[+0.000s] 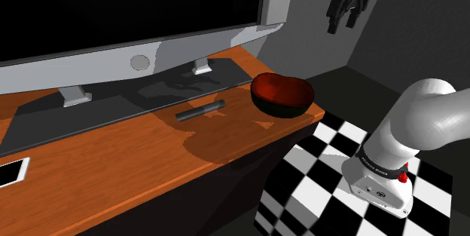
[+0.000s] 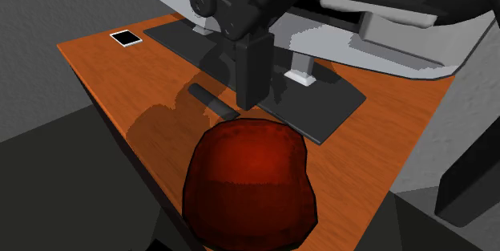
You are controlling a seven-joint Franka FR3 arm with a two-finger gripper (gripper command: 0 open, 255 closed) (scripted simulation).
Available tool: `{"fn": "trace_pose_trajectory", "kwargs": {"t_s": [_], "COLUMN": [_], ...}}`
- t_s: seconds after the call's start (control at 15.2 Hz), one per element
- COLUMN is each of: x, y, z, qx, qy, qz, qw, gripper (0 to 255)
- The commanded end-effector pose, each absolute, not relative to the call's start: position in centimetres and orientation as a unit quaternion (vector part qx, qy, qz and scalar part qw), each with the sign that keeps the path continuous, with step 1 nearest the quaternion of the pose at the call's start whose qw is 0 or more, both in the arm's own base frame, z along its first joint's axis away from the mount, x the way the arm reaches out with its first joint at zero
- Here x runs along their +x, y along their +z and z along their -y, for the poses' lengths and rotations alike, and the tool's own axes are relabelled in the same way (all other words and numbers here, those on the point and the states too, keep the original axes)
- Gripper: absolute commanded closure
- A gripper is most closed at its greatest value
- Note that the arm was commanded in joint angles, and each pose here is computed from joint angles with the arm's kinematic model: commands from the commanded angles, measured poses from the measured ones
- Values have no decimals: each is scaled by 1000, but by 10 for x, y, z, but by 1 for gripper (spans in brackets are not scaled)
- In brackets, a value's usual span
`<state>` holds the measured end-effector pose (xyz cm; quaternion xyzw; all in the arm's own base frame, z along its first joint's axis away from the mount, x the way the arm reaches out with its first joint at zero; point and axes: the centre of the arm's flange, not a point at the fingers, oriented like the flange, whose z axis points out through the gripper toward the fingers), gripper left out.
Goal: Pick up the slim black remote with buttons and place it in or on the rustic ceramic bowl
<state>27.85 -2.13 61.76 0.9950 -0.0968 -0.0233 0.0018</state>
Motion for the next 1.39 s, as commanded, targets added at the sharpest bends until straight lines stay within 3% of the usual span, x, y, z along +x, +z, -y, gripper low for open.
{"fn": "trace_pose_trajectory", "kwargs": {"t_s": [0.0,1.32], "x": [279,468], "y": [618,490], "z": [21,-95], "qx": [995,972], "qy": [-23,1], "qz": [97,-236], "qw": [2,17], "gripper": [0,0]}}
